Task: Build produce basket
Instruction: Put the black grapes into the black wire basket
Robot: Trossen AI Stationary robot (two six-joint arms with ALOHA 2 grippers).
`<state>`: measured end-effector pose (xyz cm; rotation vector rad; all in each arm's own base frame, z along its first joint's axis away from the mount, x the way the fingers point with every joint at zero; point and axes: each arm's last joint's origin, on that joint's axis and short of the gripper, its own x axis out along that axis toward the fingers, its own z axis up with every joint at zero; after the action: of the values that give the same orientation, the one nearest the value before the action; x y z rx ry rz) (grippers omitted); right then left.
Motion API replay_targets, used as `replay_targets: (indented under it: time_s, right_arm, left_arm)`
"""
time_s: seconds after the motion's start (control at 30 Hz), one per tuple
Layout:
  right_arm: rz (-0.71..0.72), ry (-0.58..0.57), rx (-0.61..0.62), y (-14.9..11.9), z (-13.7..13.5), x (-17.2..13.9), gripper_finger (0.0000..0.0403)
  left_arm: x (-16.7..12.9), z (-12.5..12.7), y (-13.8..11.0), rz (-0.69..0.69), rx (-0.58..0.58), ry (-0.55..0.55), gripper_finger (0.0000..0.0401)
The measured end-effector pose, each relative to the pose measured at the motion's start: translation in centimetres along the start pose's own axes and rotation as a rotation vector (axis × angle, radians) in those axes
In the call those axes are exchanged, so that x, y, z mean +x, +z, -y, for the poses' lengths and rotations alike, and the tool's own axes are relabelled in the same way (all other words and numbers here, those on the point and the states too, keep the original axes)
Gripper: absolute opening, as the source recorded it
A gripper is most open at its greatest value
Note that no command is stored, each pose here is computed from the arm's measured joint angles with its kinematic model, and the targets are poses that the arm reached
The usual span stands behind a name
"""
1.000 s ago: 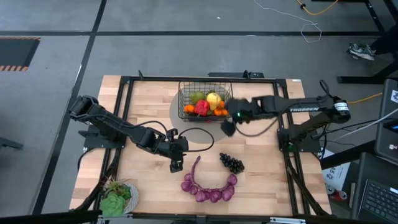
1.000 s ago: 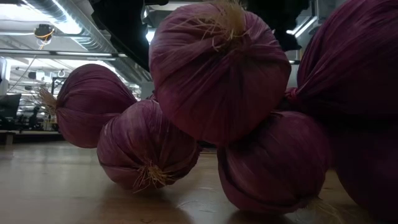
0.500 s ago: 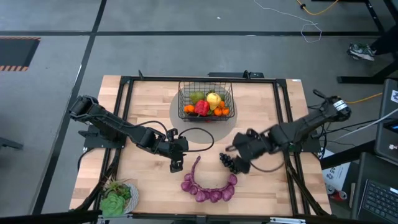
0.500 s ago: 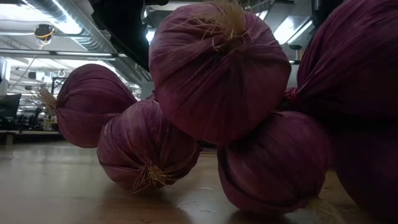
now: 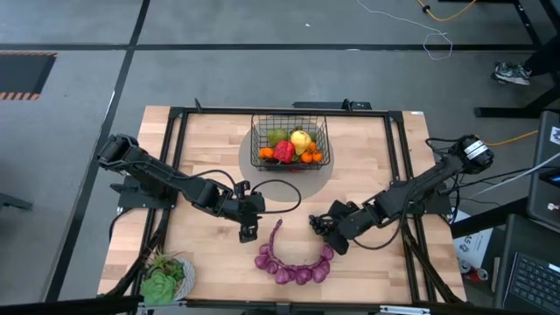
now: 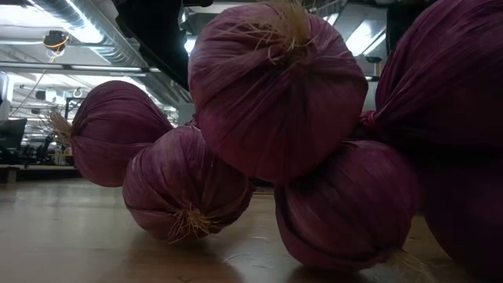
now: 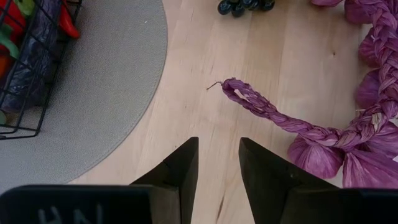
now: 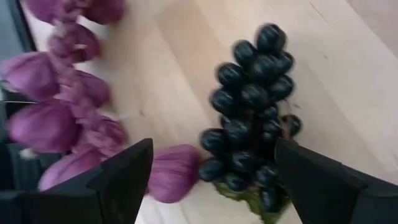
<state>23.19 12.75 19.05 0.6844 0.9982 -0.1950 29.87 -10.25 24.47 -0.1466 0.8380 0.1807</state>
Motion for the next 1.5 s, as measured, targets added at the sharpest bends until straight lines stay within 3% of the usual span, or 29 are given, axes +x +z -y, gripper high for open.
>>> replay_targets:
  time_s: [0.63, 0.77, 1.0, 1.13, 1.33, 1.5]
  right_arm:
    - [-0.101, -0.227, 0.055, 0.9, 1.9, 6.9, 0.0328]
    - [-0.107, -0.286, 0.044, 1.4, 1.4, 6.7, 0.0292]
    - [-0.076, -0.313, -0.021, 1.9, 1.0, 6.3, 0.0163]
    - [-0.081, -0.329, -0.045, 1.9, 1.1, 6.3, 0.011]
    - [-0.112, -0.373, -0.046, 1.9, 1.4, 5.8, 0.01]
    - [-0.151, -0.474, -0.058, 3.0, 0.6, 4.2, 0.0102]
  left_arm:
    - [0.0, 0.0, 0.0, -0.001, 0.001, 0.0, 0.011]
    - [0.0, 0.0, 0.0, 0.0, 0.001, 0.0, 0.011]
    - [0.0, 0.0, 0.0, 0.0, 0.001, 0.0, 0.011]
    - [0.0, 0.0, 0.0, 0.0, 0.001, 0.0, 0.011]
    - [0.0, 0.0, 0.0, 0.0, 0.001, 0.0, 0.011]
    - [0.0, 0.0, 0.0, 0.0, 0.001, 0.0, 0.011]
